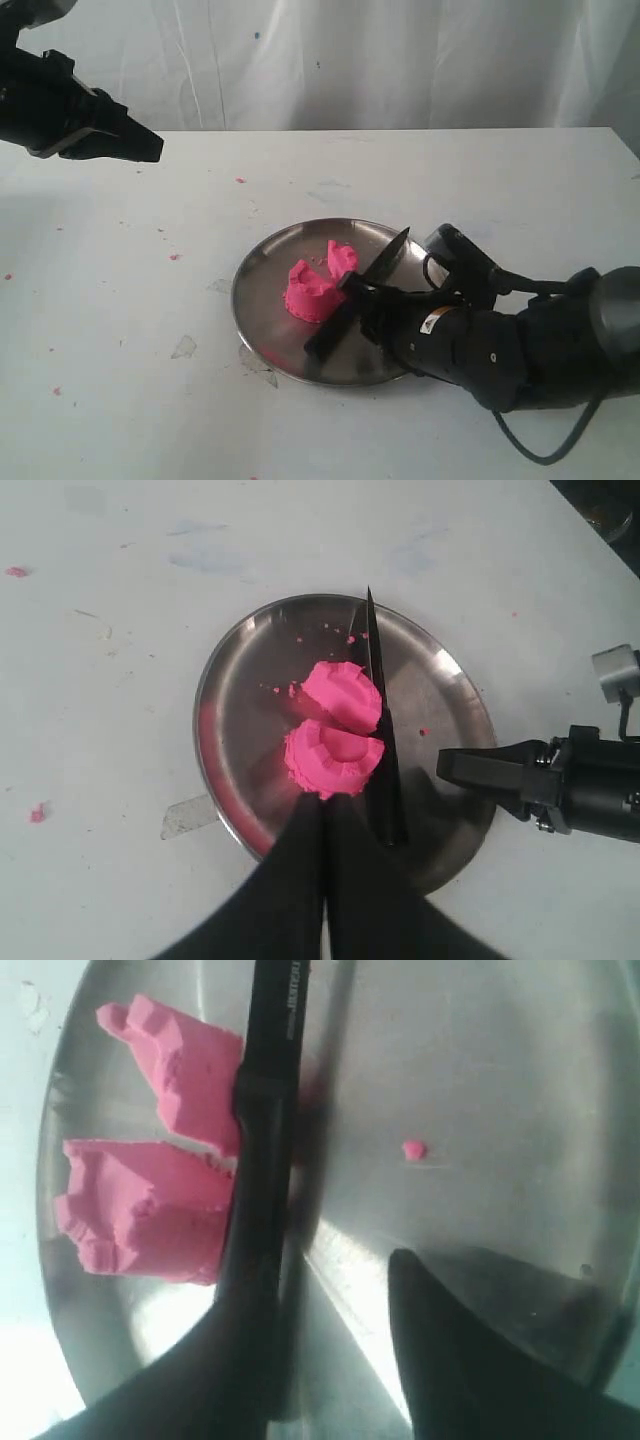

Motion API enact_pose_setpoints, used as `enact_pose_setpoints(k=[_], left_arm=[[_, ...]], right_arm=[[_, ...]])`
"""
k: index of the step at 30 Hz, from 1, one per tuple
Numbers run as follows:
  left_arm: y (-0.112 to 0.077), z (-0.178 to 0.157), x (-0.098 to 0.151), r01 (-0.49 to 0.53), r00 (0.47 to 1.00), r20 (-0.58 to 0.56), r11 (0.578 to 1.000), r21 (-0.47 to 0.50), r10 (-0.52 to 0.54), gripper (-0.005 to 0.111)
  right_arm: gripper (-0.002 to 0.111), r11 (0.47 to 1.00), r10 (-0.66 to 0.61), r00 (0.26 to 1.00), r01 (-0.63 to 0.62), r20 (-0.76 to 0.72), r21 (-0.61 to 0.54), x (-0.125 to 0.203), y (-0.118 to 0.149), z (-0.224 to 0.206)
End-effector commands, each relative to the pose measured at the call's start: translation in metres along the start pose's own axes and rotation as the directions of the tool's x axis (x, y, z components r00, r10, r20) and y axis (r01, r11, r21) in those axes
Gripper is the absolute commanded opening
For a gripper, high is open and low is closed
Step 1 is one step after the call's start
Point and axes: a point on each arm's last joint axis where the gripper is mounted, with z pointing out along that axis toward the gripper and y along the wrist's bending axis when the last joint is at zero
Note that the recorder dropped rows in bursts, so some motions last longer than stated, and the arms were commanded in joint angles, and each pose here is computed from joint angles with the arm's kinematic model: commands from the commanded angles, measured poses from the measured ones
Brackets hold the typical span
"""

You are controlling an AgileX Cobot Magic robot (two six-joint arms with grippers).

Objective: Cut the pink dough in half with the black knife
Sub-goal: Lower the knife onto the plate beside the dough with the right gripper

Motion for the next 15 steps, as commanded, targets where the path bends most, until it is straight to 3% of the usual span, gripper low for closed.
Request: enact_pose_setpoints(k=[1, 7, 9, 11, 15], left_arm=[[-0.002, -0.002, 0.001, 0.009, 1.000, 0.007, 1.000, 0.011, -0.009, 0.000], [-0.002, -0.002, 0.001, 0.009, 1.000, 0.007, 1.000, 0.011, -0.009, 0.000], [-0.002, -0.002, 0.001, 0.009, 1.000, 0.008, 1.000, 0.010, -0.009, 0.000], [-0.002, -0.002, 0.001, 0.009, 1.000, 0.008, 1.000, 0.010, -0.009, 0.000], [-0.002, -0.002, 0.001, 0.009, 1.000, 0.008, 1.000, 0.010, -0.009, 0.000]], right_arm=[[0.035, 0.997, -0.029, 0.997, 0.034, 0.069, -0.066, -0.012, 0.005, -0.020], [0.035, 0.982, -0.072, 0.984, 0.099, 0.161, -0.164, -0.023, 0.007, -0.061], [0.030, 0.966, -0.135, 0.971, 0.173, 0.195, -0.190, -0.025, 0.008, -0.076], [0.025, 0.938, -0.217, 0.948, 0.268, 0.233, -0.219, -0.026, 0.011, -0.090], [0.005, 0.824, -0.380, 0.863, 0.480, 0.334, -0.301, -0.023, 0.025, -0.124]])
